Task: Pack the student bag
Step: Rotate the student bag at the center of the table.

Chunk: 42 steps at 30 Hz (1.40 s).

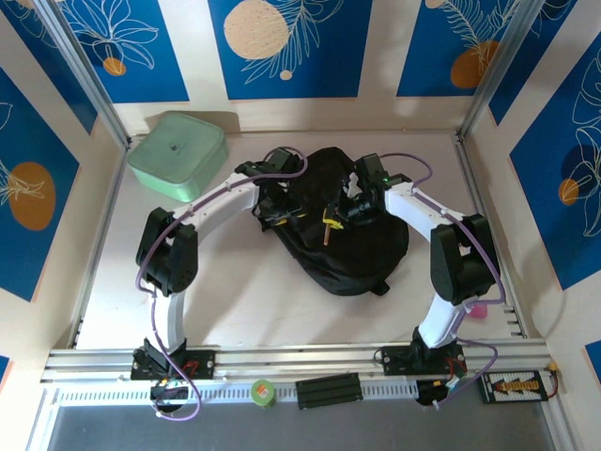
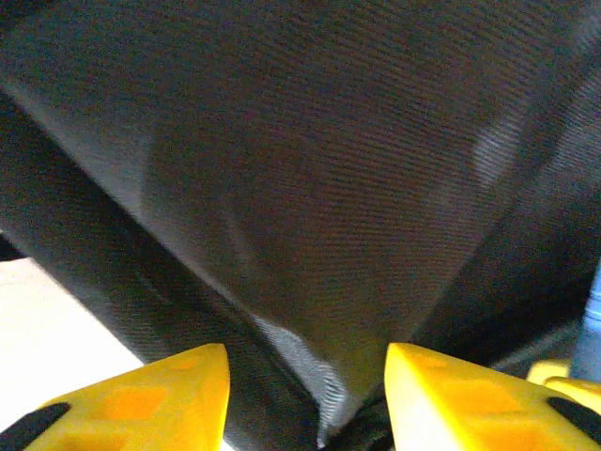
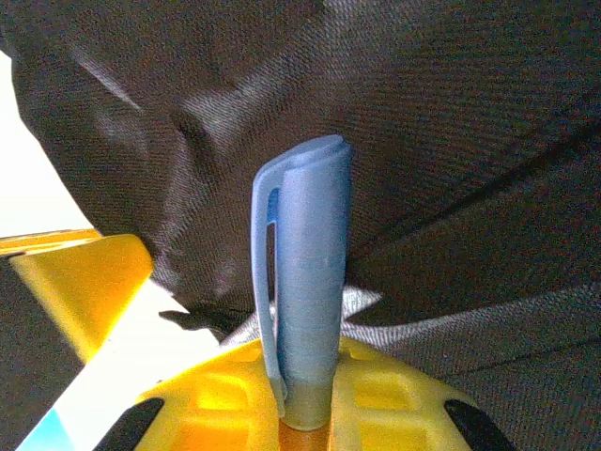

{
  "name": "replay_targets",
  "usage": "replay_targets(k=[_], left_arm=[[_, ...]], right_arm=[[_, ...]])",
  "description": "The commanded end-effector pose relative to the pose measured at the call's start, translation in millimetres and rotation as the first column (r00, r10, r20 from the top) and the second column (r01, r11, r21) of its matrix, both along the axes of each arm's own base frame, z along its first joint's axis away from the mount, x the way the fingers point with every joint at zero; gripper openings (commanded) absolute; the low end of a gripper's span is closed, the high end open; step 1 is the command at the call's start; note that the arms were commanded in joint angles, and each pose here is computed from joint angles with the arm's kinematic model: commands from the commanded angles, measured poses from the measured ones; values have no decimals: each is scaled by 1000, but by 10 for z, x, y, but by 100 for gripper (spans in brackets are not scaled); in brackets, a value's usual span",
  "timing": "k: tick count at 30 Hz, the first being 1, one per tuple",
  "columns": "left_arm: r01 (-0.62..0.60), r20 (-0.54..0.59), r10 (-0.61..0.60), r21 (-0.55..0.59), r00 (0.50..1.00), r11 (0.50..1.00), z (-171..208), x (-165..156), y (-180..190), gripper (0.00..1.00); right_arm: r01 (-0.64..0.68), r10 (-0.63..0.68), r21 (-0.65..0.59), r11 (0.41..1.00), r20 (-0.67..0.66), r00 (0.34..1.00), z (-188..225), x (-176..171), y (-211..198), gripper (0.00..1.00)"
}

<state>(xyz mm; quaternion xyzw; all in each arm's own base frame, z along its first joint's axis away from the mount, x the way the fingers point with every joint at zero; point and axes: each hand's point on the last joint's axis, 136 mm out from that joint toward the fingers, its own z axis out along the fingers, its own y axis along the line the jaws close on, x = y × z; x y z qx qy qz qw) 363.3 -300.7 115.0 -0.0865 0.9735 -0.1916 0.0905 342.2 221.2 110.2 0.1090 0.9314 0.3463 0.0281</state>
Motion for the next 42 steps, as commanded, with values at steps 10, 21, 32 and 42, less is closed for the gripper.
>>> replay_targets(k=[10, 21, 32, 42], left_arm=[[-12, 14, 13, -88, 1000, 996, 97, 42, -175, 0], [-2, 18, 6, -228, 1000, 974, 280, -123, -236, 0], [-18, -16, 14, -261, 1000, 965, 191, -648, 6, 1], [372, 221, -382, 89, 897, 924, 752, -507, 256, 52]], right_arm=[[-31, 17, -107, 994, -131, 991, -328, -454, -255, 9], [-8, -9, -148, 989, -114, 993, -526, -261, -366, 9], [-123, 130, -167, 978, 27, 991, -478, 115, -310, 9], [-121, 130, -118, 986, 71, 989, -350, 20, -401, 9]])
